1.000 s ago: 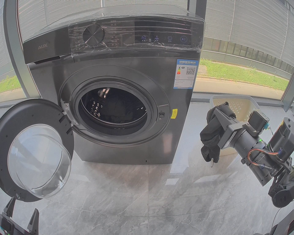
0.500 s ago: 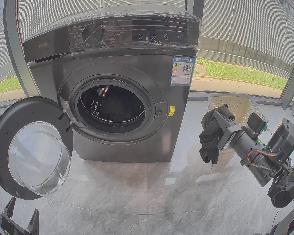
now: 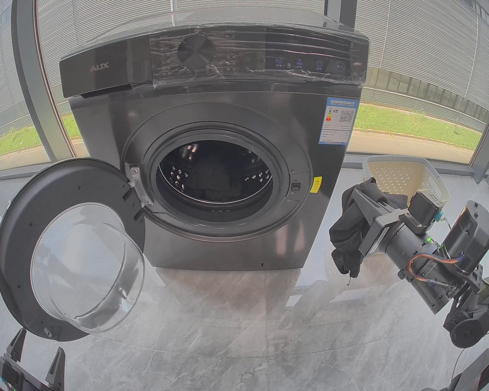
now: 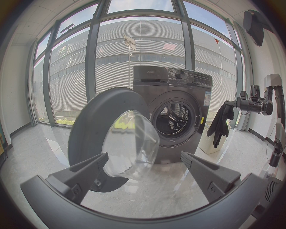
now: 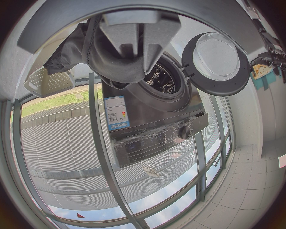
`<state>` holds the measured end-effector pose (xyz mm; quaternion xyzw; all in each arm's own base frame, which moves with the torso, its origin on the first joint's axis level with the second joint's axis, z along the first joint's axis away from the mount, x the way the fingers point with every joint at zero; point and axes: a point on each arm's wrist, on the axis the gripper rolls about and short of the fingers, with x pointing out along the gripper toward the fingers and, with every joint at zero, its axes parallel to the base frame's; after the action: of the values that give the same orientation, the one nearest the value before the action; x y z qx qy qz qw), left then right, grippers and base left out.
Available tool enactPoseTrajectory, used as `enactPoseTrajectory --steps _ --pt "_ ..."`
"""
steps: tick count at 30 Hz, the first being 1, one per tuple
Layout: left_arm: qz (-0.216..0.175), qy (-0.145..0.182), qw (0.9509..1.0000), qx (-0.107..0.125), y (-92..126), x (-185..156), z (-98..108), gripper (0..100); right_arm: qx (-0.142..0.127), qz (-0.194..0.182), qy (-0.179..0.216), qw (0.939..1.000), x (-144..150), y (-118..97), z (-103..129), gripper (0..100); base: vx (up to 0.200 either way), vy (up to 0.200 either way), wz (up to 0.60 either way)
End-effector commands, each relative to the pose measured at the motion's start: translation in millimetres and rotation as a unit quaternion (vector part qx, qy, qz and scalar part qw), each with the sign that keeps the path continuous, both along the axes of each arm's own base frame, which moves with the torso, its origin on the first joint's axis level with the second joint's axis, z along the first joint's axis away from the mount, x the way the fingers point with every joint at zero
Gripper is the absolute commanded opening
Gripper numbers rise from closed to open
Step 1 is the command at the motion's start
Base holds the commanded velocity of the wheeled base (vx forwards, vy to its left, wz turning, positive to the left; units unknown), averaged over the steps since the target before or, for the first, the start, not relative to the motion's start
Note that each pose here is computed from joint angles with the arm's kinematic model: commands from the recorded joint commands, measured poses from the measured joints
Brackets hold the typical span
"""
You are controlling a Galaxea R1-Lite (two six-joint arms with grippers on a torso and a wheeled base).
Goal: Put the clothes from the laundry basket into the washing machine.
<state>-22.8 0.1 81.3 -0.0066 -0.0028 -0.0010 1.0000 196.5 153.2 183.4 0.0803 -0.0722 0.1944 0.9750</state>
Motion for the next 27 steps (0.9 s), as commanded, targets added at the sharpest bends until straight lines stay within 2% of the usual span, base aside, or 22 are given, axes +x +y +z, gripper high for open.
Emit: enactPoseTrajectory --steps 1,7,12,27 --pt "0.001 0.0 1.0 0.0 0 0 -5 100 -0.009 0.011 0.01 0.9998 -4 2 -7 0 0.0 0.0 0.0" --pt "0.0 0.0 1.0 0.0 0 0 -5 100 -0.009 0.036 0.007 0.9993 -9 8 -7 0 0.0 0.0 0.0" --pt "0.0 0.0 1.0 0.0 0 0 -5 100 -0.001 0.037 -0.001 0.9993 -8 9 -4 0 0.0 0.0 0.0" --pt "0.0 0.0 1.0 0.0 0 0 -5 100 -0.008 0.037 0.007 0.9992 -4 12 -10 0 0.0 0.0 0.0"
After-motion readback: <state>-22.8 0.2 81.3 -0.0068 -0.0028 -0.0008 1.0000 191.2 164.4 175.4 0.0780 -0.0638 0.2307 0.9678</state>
